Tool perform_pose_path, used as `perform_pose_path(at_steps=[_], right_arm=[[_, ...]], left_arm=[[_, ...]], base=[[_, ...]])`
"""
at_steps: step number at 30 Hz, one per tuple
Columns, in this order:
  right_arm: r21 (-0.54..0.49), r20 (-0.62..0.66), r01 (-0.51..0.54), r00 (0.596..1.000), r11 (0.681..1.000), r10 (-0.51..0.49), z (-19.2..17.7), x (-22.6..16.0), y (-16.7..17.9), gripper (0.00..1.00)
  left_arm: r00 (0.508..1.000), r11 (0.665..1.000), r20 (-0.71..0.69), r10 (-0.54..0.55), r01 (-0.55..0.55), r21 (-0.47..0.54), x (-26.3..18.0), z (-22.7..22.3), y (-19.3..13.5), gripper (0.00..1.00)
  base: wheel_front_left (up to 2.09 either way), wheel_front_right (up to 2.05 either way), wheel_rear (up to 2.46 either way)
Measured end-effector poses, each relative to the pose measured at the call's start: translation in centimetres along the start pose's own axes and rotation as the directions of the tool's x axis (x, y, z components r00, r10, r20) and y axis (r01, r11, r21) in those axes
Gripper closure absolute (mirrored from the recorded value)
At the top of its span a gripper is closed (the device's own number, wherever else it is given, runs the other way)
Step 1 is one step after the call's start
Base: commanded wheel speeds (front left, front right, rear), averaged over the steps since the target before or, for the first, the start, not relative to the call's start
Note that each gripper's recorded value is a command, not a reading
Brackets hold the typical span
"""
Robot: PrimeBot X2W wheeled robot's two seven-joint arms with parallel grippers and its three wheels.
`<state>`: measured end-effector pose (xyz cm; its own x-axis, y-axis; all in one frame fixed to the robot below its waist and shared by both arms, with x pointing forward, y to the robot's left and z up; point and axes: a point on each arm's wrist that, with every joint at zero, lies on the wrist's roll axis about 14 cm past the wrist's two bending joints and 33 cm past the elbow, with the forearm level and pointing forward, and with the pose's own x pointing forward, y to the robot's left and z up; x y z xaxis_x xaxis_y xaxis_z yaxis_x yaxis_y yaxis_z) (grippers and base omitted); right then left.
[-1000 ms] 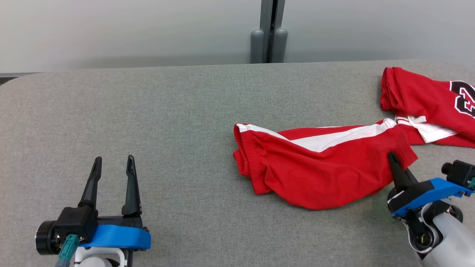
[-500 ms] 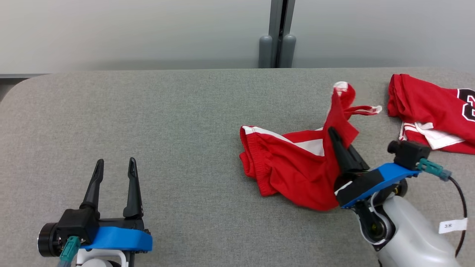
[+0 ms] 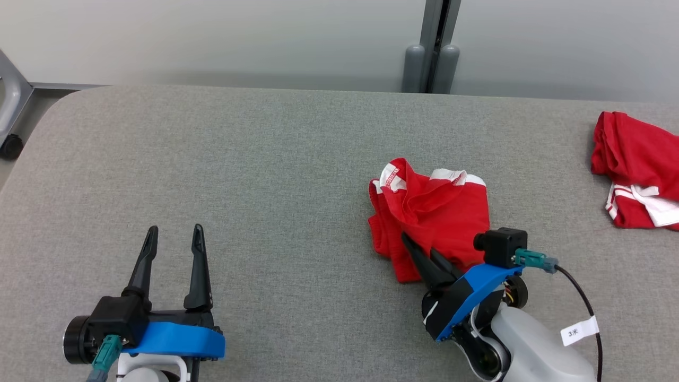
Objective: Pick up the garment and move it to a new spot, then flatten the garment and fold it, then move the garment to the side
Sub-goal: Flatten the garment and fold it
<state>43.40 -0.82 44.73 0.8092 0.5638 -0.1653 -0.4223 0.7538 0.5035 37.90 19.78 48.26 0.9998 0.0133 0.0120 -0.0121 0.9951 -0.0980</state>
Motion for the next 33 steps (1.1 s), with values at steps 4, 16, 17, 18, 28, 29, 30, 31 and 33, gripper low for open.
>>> perform_pose_path(at_steps=[4, 16, 17, 18, 28, 29, 30, 31, 33], right_arm=[[-0.020, -0.065, -0.007, 0.998, 1.000, 0.006, -2.2, -0.1, 0.2, 1.00], [-0.054, 0.000, 0.017, 1.000, 0.998, -0.017, -0.4, -1.7, -1.6, 0.00], [-0.055, 0.015, 0.028, 1.000, 0.998, -0.027, 0.1, -2.0, -2.1, 0.00], [-0.055, 0.035, 0.039, 0.999, 0.998, -0.037, 0.8, -2.2, -2.5, 0.00], [-0.033, 0.259, 0.138, 0.958, 0.990, -0.125, 7.4, -5.6, -5.4, 0.00], [-0.032, 0.276, 0.153, 0.951, 0.988, -0.138, 7.8, -6.1, -5.8, 0.00], [-0.030, 0.291, 0.169, 0.944, 0.985, -0.154, 8.2, -6.6, -6.2, 0.00], [-0.028, 0.303, 0.188, 0.937, 0.982, -0.171, 8.4, -7.0, -6.7, 0.00], [-0.042, 0.330, 0.221, 0.924, 0.974, -0.195, 9.1, -7.9, -7.5, 0.00]], left_arm=[[1.000, 1.000, -0.003, 0.016, -0.016, -0.001, -0.2, -0.1, 0.4, 0.00], [1.000, 1.000, -0.002, -0.002, 0.002, -0.006, 0.1, -0.1, -0.3, 0.00], [1.000, 1.000, -0.003, -0.004, 0.004, -0.005, 0.0, -0.1, -0.3, 0.00], [1.000, 1.000, -0.002, -0.008, 0.008, -0.004, 0.0, -0.1, -0.4, 0.00], [1.000, 1.000, 0.006, -0.030, 0.030, -0.004, -0.3, 0.1, -1.2, 0.00], [0.999, 0.999, 0.008, -0.034, 0.034, -0.003, -0.2, 0.2, -1.4, 0.00], [0.999, 0.999, 0.010, -0.038, 0.038, -0.003, -0.2, 0.3, -1.5, 0.00], [0.999, 0.999, 0.012, -0.041, 0.041, -0.003, -0.2, 0.3, -1.6, 0.00], [0.999, 0.999, 0.014, -0.045, 0.045, -0.001, -0.2, 0.4, -1.7, 0.00]], base=[[0.00, 0.00, 0.00], [0.00, 0.00, 0.00], [0.00, 0.00, 0.00], [0.00, 0.00, 0.00], [0.00, 0.00, 0.00], [0.00, 0.00, 0.00], [0.00, 0.00, 0.00], [0.00, 0.00, 0.00], [0.00, 0.00, 0.00]])
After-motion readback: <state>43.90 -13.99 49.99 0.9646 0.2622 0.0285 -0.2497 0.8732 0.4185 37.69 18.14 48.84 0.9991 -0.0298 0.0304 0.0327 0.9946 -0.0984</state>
